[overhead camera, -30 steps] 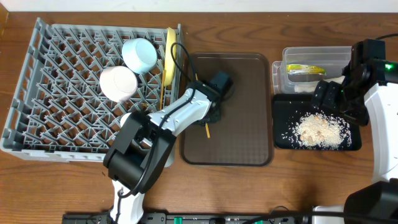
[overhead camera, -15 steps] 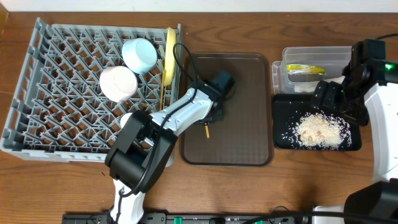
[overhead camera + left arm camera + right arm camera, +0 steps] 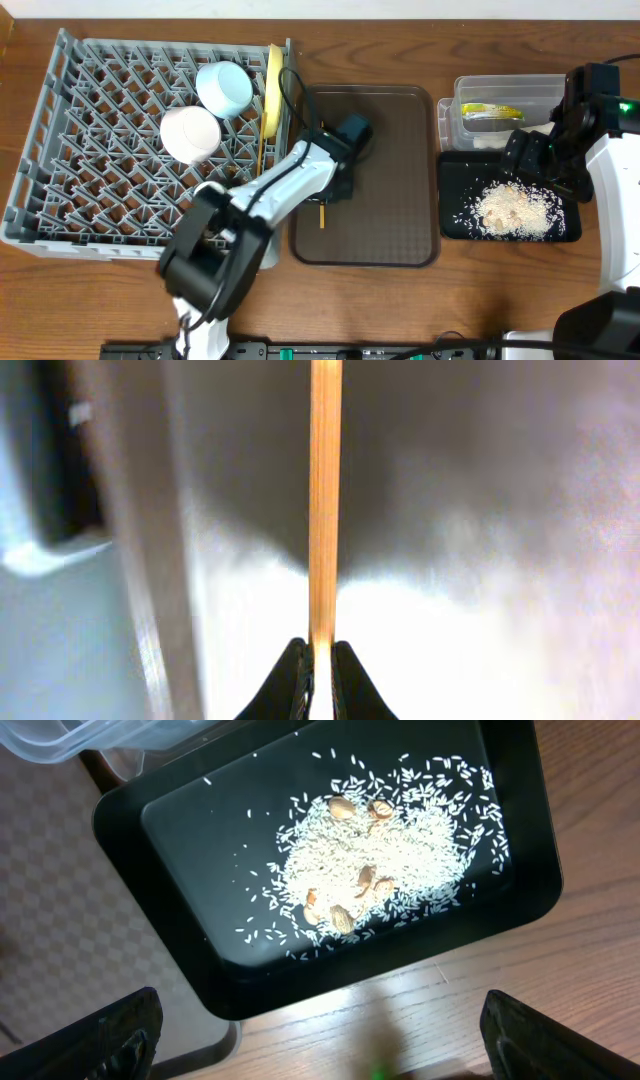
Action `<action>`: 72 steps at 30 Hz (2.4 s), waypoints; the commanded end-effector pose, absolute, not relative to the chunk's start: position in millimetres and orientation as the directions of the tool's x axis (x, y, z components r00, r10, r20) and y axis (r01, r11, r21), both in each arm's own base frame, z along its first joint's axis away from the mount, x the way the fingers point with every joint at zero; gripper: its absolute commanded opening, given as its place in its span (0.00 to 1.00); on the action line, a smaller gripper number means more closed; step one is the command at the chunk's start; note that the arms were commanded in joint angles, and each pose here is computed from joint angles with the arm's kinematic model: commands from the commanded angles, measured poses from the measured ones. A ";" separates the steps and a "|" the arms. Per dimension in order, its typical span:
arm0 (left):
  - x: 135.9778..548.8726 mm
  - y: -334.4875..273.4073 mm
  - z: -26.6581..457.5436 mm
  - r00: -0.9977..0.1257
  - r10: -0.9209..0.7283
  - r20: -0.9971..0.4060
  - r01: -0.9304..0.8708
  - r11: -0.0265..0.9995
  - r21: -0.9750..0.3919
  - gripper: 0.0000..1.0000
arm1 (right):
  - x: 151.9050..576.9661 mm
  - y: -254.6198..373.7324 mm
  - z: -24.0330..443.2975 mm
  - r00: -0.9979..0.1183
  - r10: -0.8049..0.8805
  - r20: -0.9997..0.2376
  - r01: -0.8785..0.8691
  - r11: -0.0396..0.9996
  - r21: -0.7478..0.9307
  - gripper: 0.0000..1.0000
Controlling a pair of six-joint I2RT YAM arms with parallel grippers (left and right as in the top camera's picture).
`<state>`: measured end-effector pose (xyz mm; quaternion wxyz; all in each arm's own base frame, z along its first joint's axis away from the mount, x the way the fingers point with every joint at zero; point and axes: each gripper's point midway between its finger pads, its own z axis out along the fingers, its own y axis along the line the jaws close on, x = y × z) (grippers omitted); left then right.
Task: Sort waste into correct bins and load items into the dishwasher
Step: 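Carry the chopstick left, insert it into the rack and release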
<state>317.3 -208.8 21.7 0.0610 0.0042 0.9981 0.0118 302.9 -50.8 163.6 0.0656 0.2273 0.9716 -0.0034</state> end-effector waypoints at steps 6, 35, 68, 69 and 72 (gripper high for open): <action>295.5 -191.6 125.0 -0.946 0.204 -0.251 0.214 0.977 -0.011 0.08 | 302.3 -56.8 170.9 -0.881 0.447 -0.156 0.449 0.893 0.028 0.99; 317.9 -79.7 176.6 -0.931 0.030 -0.363 0.034 0.999 -0.005 0.08 | 302.1 -56.7 170.9 -0.881 0.448 -0.155 0.449 0.893 0.028 0.99; 329.5 -101.3 186.4 -0.911 0.064 -0.407 0.113 0.989 -0.097 0.78 | 363.1 -1.8 191.8 -0.908 0.229 -0.351 0.130 0.950 0.283 0.99; 330.1 -100.3 193.3 -0.901 0.057 -0.430 0.111 0.988 -0.102 0.80 | 371.7 -1.1 195.6 -0.895 0.223 -0.387 0.115 0.953 0.282 0.99; 327.4 -94.0 202.2 -0.893 0.033 -0.449 0.092 0.990 -0.110 0.81 | 384.5 -9.6 199.8 -0.868 0.221 -0.444 0.121 0.963 0.243 0.99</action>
